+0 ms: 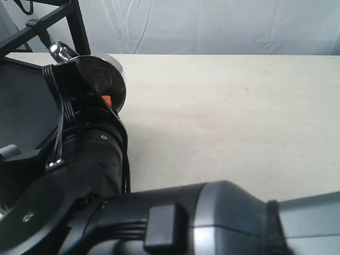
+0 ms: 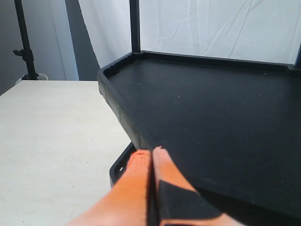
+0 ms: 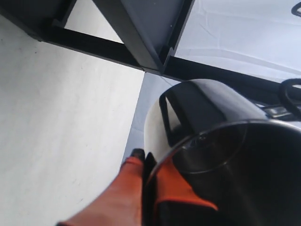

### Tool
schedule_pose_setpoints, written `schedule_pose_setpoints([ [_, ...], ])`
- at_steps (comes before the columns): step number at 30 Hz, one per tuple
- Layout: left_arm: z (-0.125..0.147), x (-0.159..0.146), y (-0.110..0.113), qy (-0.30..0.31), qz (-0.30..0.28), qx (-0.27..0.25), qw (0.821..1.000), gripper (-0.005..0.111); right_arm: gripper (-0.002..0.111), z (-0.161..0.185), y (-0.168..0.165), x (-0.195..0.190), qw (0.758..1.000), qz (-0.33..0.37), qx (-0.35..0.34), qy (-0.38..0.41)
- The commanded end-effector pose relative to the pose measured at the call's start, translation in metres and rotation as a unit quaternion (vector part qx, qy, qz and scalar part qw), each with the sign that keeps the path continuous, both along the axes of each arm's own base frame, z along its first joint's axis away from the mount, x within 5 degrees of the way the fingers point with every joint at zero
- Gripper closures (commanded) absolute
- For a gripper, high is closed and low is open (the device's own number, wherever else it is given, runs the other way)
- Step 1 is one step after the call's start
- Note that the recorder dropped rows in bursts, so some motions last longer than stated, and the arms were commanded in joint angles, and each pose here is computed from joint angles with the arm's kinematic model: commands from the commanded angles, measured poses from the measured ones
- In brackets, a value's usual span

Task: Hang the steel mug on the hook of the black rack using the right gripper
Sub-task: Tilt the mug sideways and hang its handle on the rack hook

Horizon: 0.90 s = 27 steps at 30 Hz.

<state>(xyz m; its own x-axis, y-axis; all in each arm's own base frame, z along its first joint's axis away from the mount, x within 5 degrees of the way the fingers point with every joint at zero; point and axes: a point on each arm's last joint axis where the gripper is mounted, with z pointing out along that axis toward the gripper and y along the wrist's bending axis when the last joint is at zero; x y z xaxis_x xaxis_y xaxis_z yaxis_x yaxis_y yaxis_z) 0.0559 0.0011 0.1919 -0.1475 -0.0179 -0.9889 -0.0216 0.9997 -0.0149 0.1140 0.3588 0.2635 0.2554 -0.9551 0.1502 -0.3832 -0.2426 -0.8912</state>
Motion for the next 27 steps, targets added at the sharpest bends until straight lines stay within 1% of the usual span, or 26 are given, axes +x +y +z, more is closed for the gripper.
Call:
schedule_pose_setpoints([
  [1,0.0,0.0,0.0,-0.002,0.0,-0.001,1.0,0.105,0.109,0.005,0.002,0.0,1.0,0.007,0.001,-0.024],
  [11,0.0,0.0,0.0,-0.002,0.0,-0.001,1.0,0.105,0.109,0.004,0.003,-0.002,1.0,0.009,-0.003,-0.029],
  [20,0.0,0.0,0.0,-0.002,0.0,-0.001,1.0,0.105,0.109,-0.016,0.014,-0.016,0.999,0.026,-0.03,-0.029],
  [27,0.0,0.0,0.0,-0.002,0.0,-0.001,1.0,0.105,0.109,-0.024,0.015,-0.016,0.999,0.015,-0.029,-0.017],
])
